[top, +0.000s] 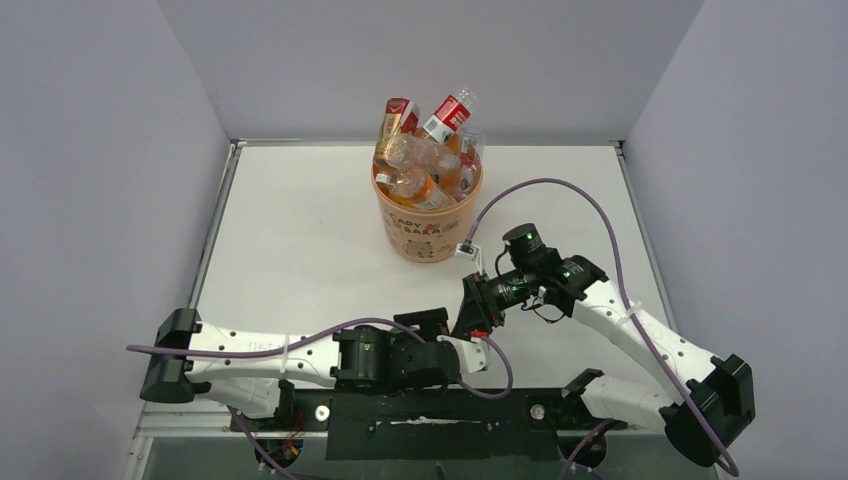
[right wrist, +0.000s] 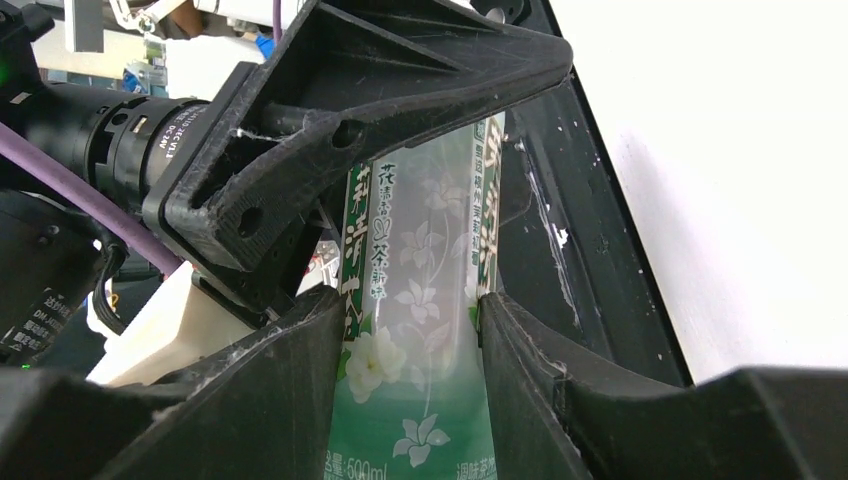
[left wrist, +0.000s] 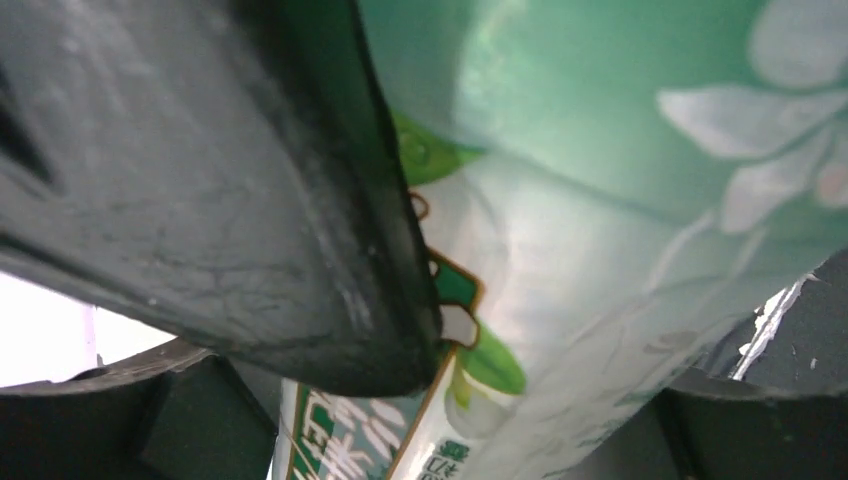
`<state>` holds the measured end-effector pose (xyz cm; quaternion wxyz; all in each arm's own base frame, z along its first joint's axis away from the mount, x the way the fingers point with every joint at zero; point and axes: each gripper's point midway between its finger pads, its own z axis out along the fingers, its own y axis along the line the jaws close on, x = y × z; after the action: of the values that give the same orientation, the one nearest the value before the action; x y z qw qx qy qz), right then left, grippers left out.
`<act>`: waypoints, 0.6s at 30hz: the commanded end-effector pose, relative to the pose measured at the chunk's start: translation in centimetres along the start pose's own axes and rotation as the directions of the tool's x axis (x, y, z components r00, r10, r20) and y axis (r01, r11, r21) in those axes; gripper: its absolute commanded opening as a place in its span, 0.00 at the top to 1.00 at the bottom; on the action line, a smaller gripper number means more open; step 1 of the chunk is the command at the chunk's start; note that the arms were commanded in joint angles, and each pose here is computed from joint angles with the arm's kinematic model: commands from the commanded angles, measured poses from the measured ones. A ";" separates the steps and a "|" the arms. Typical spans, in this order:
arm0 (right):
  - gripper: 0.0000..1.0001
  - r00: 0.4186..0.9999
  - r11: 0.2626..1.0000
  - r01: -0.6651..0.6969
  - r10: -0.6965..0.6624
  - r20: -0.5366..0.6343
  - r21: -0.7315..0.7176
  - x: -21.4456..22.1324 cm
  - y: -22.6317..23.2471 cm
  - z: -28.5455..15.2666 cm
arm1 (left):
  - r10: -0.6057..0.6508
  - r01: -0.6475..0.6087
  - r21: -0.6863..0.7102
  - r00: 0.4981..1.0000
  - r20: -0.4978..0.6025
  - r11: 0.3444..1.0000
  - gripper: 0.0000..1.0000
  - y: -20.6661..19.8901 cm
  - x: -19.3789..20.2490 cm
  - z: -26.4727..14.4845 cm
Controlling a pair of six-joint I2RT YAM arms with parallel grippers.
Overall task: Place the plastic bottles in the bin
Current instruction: Adjust the plastic bottle.
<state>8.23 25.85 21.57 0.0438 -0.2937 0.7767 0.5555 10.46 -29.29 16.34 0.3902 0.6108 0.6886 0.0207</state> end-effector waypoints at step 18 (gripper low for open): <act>0.02 0.947 0.984 -0.013 -0.046 0.317 0.179 -7.7 -1.6 -6.6 | -0.296 0.269 0.136 0.919 0.259 0.954 0.60 1.6 -5.3 -3.0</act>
<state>13.24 24.89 23.74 0.1195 -0.2420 0.7905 0.5498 9.79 -30.22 18.63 0.4140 0.5874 0.6933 -0.0529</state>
